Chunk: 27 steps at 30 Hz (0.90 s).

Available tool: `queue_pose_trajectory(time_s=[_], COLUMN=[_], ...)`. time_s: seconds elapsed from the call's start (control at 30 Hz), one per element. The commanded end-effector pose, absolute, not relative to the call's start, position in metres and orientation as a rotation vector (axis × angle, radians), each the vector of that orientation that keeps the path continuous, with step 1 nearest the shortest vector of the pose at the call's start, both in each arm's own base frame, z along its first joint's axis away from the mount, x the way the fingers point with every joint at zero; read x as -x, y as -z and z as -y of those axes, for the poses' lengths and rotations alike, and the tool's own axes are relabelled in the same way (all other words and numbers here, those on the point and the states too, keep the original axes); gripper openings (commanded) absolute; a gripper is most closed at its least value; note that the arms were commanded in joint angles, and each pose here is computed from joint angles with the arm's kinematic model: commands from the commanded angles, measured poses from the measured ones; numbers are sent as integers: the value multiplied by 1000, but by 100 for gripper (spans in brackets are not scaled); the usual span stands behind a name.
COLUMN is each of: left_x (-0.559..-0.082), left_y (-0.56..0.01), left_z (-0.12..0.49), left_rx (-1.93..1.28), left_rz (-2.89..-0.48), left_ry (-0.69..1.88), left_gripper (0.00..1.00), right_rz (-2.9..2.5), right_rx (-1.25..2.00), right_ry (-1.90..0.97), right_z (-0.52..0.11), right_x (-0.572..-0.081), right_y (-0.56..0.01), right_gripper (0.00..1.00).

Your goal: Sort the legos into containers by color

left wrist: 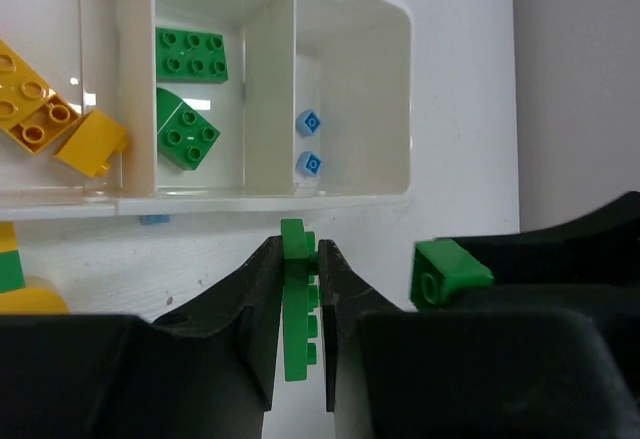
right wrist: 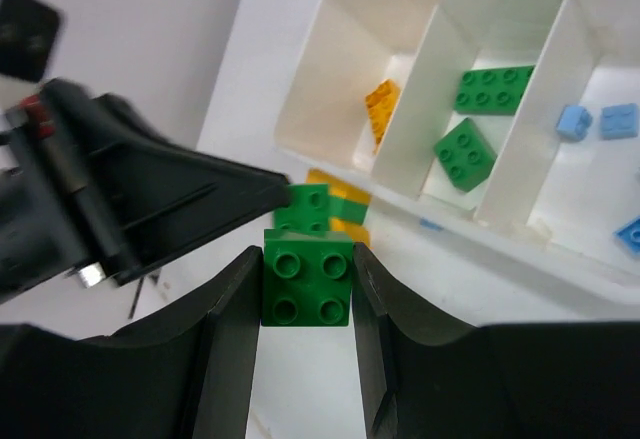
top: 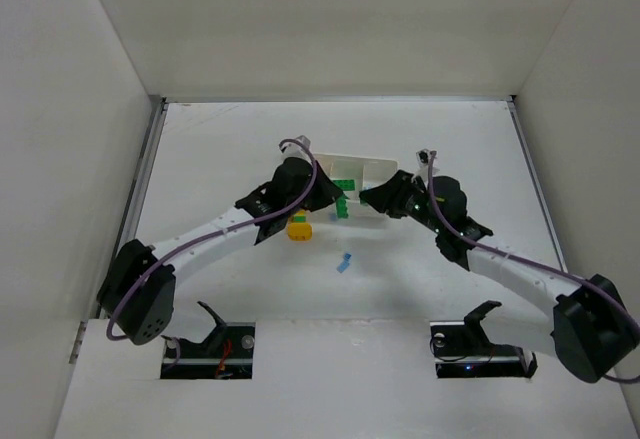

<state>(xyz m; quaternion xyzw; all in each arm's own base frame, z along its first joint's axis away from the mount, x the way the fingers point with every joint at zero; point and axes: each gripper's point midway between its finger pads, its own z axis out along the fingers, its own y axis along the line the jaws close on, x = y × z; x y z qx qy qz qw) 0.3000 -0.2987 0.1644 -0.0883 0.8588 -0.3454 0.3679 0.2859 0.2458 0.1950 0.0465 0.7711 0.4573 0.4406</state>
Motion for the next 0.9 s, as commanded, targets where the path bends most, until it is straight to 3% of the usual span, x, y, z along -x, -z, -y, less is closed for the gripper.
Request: queue_pose_trajectory(time_s=[0.0, 0.23, 0.6, 0.87], left_x=[-311, -325, -345, -362], left_y=[-202, -219, -218, -215], left_z=[286, 266, 261, 277], left_rx=[235, 256, 271, 253], left_rz=[-2079, -2014, -1984, -1969], left_ry=[905, 864, 826, 812], left_gripper=[6, 6, 7, 7], right_rz=[-1838, -1881, -1904, -1845], right_rx=[-97, -116, -154, -202], right_ry=[-1021, -878, -832, -803], right_z=[-255, -272, -282, -253], right_x=[-316, -370, -401, -381], right_y=[-220, -206, -195, -212], right_gripper=[28, 36, 62, 58])
